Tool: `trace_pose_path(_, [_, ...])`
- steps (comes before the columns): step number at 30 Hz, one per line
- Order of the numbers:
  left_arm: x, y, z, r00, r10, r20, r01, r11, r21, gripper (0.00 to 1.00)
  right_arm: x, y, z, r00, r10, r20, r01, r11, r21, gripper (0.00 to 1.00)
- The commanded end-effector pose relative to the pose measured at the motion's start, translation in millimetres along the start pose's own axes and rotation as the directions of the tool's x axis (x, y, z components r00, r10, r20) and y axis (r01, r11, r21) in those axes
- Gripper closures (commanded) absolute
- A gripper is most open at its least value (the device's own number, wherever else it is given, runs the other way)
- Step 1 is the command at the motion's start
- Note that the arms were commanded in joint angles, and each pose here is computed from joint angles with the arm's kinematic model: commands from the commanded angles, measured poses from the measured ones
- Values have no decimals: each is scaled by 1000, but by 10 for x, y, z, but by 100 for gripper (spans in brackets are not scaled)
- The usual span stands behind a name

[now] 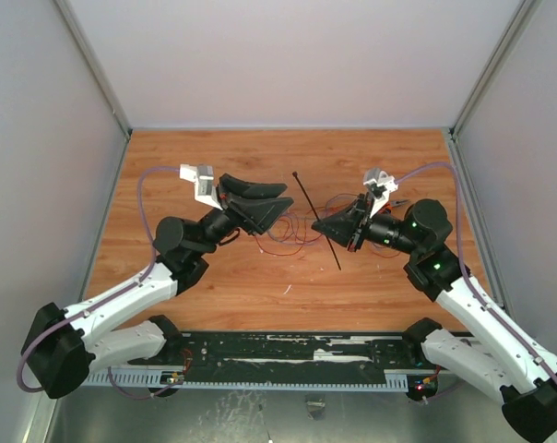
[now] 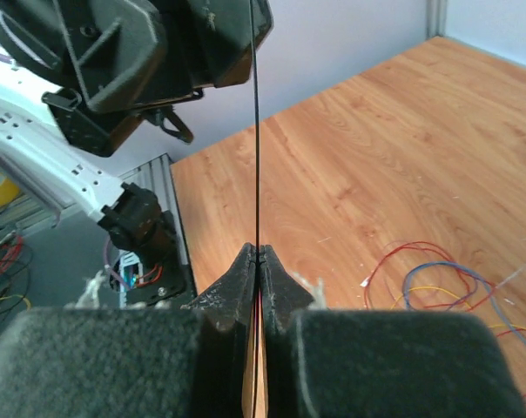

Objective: Zip-tie the wires
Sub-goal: Pick up the ribbon at the center of the board.

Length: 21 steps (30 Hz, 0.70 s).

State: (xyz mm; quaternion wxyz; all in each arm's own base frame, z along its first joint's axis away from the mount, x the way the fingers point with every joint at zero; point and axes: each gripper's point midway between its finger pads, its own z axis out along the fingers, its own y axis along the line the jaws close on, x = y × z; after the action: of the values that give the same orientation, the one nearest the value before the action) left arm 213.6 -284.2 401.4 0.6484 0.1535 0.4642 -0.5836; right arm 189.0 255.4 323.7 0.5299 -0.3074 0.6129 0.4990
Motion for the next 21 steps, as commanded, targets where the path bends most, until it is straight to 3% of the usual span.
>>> trace_pose_path(1, [-3, -58, 32, 1000, -5, 7, 4, 999, 49, 52, -13, 173, 1, 999, 32, 18, -31, 996, -83, 100])
trace_pose_path(21, [77, -101, 85, 999, -30, -15, 31, 995, 95, 82, 92, 191, 176, 998, 63, 17, -61, 994, -92, 100])
